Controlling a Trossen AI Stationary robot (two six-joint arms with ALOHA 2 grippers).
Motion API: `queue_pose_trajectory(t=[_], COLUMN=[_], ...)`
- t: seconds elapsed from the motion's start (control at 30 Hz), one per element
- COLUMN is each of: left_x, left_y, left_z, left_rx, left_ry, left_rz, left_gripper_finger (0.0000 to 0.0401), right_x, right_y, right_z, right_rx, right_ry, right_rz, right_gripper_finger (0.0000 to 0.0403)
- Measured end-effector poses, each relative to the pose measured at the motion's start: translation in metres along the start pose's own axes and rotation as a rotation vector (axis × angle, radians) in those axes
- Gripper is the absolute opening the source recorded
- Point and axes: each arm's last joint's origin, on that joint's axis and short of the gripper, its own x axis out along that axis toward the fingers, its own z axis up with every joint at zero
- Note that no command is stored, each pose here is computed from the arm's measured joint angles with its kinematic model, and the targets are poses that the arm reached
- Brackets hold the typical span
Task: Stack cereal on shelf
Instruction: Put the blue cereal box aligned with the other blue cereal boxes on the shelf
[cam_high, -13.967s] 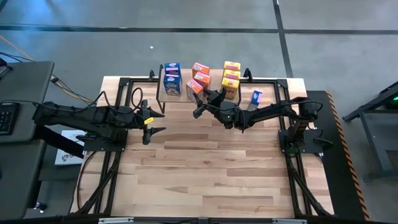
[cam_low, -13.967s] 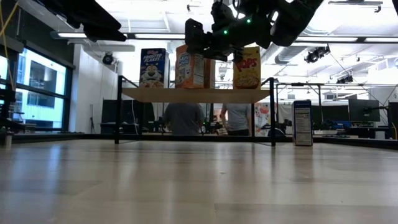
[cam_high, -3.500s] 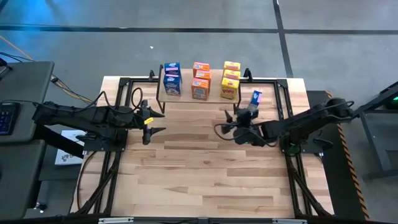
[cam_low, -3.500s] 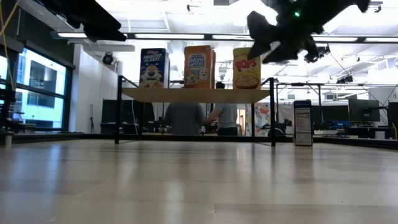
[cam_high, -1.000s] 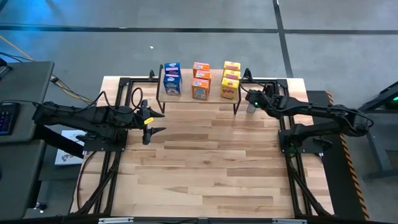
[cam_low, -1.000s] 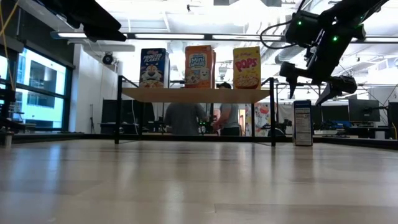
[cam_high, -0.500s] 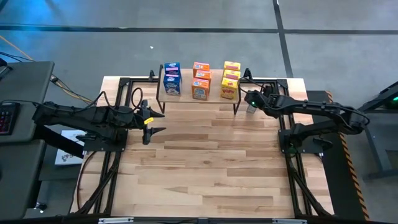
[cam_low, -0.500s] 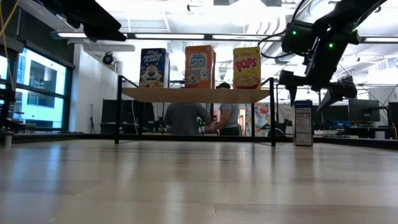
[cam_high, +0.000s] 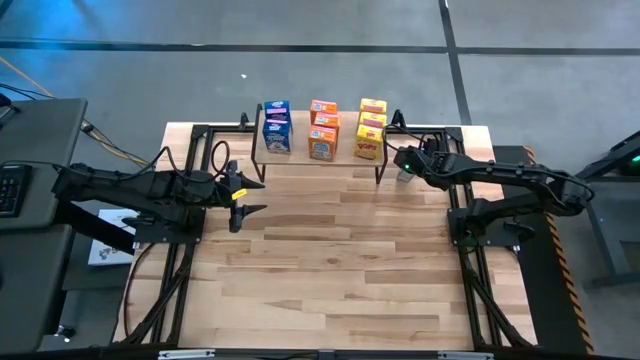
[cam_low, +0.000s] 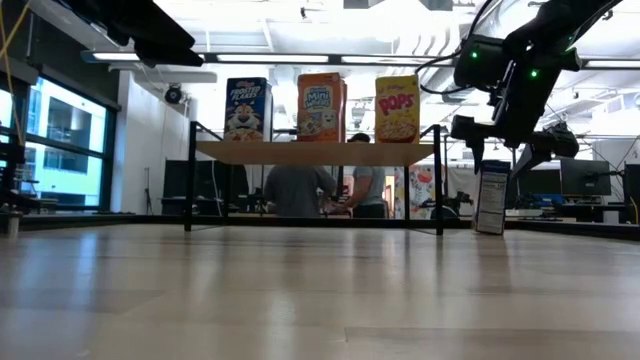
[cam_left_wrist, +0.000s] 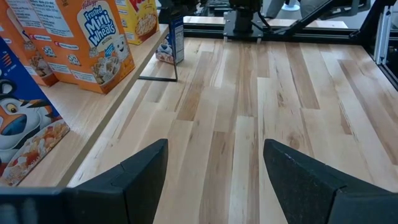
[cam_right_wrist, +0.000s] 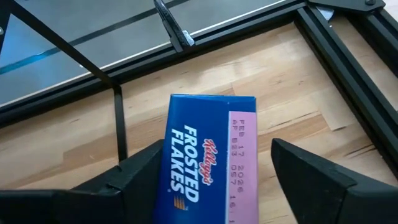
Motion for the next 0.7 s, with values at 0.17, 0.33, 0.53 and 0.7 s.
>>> queue_pose_trajectory(t=[0.17,0.33,0.53,0.7], left_x=[0.0000,0.0001,0.0000,0.0000], left_y=[0.0000,0.0000,0.0000,0.0000], left_z=[0.0000,0.0000,0.0000,0.0000], left_rx=[0.000,0.000,0.000,0.000], left_ry=[0.000,0.000,0.000,0.000], left_rz=[0.000,0.000,0.000,0.000], left_gripper_finger=[0.0257,0.0257,0.0257,0.0257], right_x=[0.0000,-0.0009,-0.0020,-0.0061], right_y=[0.0004,0.0005,-0.0005,-0.0039], right_z=[0.0001,0.0000,0.0004,-0.0014], right_rx=[0.003,0.003,0.003,-0.018], right_ry=[-0.001,-0.001,0.000,0.022], right_rz=[0.003,0.008,0.007,0.001], right_gripper_finger=[0.0233,0.0204,0.0188,0.0186])
